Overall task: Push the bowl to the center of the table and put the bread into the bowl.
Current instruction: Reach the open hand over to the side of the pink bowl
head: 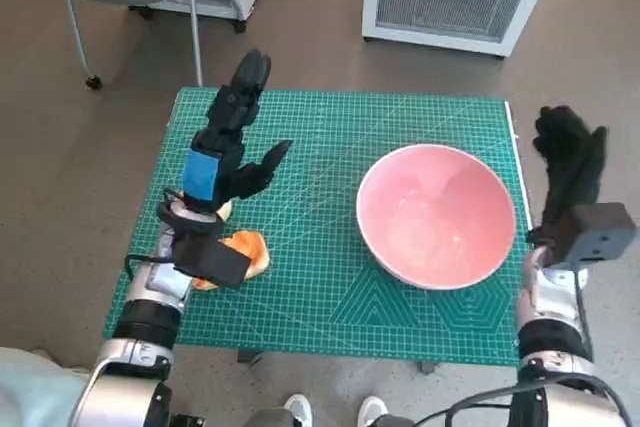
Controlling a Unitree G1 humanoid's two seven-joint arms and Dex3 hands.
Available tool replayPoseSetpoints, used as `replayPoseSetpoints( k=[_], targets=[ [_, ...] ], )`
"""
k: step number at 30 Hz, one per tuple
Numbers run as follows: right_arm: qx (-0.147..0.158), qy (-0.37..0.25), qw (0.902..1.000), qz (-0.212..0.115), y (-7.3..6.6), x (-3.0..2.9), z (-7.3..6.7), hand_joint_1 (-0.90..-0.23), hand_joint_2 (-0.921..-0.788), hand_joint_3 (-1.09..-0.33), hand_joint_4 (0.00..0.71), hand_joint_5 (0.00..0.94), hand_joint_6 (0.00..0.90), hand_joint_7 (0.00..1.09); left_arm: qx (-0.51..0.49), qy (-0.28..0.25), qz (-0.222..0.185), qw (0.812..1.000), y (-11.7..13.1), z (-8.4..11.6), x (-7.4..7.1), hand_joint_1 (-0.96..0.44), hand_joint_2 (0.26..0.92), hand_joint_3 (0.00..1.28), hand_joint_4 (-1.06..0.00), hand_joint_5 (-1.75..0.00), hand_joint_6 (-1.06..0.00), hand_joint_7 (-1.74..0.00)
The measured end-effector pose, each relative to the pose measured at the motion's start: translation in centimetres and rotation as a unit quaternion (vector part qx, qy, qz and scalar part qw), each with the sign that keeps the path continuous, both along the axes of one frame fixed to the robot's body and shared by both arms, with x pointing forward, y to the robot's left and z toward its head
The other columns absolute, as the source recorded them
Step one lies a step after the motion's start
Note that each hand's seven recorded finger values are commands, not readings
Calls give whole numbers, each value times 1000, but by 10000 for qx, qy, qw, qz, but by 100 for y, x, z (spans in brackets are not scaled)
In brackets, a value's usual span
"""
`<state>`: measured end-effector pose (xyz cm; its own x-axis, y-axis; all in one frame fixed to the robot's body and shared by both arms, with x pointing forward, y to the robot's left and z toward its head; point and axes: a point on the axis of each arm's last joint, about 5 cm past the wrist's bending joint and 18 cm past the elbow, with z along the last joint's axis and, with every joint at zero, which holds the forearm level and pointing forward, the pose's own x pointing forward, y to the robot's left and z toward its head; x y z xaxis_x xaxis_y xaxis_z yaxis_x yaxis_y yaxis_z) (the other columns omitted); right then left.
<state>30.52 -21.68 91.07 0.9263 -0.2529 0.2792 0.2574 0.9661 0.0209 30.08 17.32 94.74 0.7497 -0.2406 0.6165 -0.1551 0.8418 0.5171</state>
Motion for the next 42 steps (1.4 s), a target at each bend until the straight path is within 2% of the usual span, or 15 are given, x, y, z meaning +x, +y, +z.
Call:
replayPoseSetpoints(
  k=[4, 10, 21, 26, 32, 42],
  targets=[
    [119, 144, 9997, 138, 108, 5, -50, -551, -921, -879, 210, 5, 13, 499, 13, 34, -3, 10000, 12, -1, 5, -444, 921, 386, -172, 0, -197, 0],
    [297, 366, 9981, 391, 256, 6, -119, -580, -921, -868, 208, 3, 12, 497, -21, 88, -26, 10000, 29, 2, 16, -446, 921, 383, -172, 0, -197, 0],
    [609, 694, 9930, 731, 386, 11, -185, -613, -921, -856, 209, 3, 28, 465, -107, 168, -47, 9998, 57, 0, 16, -458, 921, 387, -170, 0, -203, -3],
    [675, 730, 9916, 825, 448, 48, -153, -634, -921, -839, 217, 4, 57, 418, -116, 180, -49, 9998, 62, 0, 15, -467, 921, 405, -167, 0, -206, -4],
    [735, 767, 9895, 981, 523, 107, -91, -626, -921, -826, 225, 3, 87, 369, -125, 186, -40, 9997, 62, -1, 15, -473, 921, 433, -166, 0, -207, -4],
    [830, 868, 9854, 1203, 658, 173, -23, -616, -921, -820, 243, 10, 110, 349, -86, 179, 56, 9998, 85, -1, 12, -486, 921, 471, -158, 0, -204, -2]
  ],
)
